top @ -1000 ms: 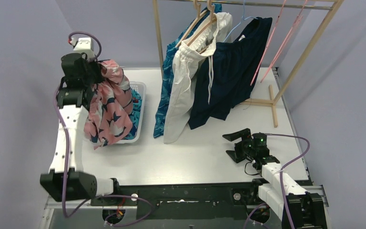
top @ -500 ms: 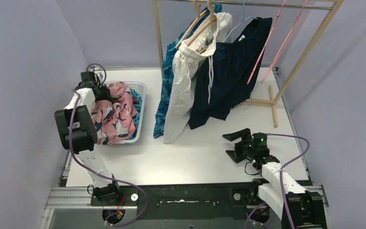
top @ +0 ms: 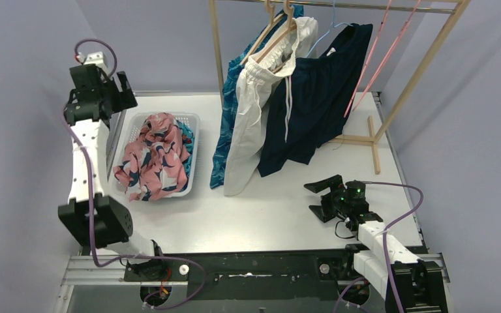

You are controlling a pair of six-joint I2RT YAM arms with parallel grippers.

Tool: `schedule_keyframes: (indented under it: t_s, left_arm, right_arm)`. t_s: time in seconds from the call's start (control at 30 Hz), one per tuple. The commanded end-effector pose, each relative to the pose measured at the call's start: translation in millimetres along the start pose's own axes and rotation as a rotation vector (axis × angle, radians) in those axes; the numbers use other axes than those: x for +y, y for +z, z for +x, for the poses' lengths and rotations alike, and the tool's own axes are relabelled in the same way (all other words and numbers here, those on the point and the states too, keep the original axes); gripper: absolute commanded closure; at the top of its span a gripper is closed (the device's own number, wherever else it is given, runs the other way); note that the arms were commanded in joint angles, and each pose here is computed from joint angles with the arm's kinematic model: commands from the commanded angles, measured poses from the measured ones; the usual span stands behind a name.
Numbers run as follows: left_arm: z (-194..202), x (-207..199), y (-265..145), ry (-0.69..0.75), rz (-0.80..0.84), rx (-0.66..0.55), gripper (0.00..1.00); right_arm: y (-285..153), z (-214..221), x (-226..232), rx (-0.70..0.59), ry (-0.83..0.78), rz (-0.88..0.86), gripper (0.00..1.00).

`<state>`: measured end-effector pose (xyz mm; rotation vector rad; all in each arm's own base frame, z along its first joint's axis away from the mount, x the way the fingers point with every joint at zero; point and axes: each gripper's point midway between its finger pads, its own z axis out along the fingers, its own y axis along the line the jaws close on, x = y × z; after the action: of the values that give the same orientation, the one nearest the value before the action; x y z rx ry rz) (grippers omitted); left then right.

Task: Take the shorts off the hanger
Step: Place the shorts in the basket.

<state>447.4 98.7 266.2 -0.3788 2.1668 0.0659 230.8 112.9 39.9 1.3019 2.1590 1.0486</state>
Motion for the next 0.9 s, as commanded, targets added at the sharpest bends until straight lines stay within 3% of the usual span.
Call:
schedule_keyframes:
  t_s: [0.0,0.1,0.17,0.2,0.43,0.53,0.67,0.87]
  left_arm:
    - [-29.8,-8.7,-68.2,0.017,0.058,-0.128,0.20]
    - [0.0,-57.9,-90.5,-0.055,0.344,-0.093,0.30]
    - [40.2,-74.7,-94.1,-0.151,0.452,-0.015,0.44]
    - [56.6,-76.1,-97.1,-0.175,0.462,0.004,0.46]
    - [143.9,-27.5,-96.2,-0.369,0.183,0.030,0.49]
    - [178.2,-11.3,-64.7,-0.434,0.082,0.081,0.51]
    - [214.9,-9.0,-21.1,-0.509,0.035,0.231,0.61]
    - [243.3,-8.5,12.1,-0.515,0.013,0.341,0.57]
  right_arm:
    - [0.6,-5.0,-3.2,-0.019,-0.004,0.027,0.11]
    - [0.5,-4.2,-5.0,-0.017,-0.002,0.029,0.11]
    - [-0.1,-2.2,-5.1,-0.006,-0.001,0.029,0.11]
    - [-0.7,-1.2,-3.9,0.000,-0.002,0.026,0.11]
    - [-4.4,-2.8,-9.8,-0.017,-0.020,0.057,0.11]
    - [-3.4,-1.7,-9.1,-0.009,-0.016,0.050,0.11]
    - [-4.1,2.0,-7.1,0.013,-0.012,0.041,0.11]
    - [-13.0,0.2,-5.2,-0.018,-0.018,0.034,0.11]
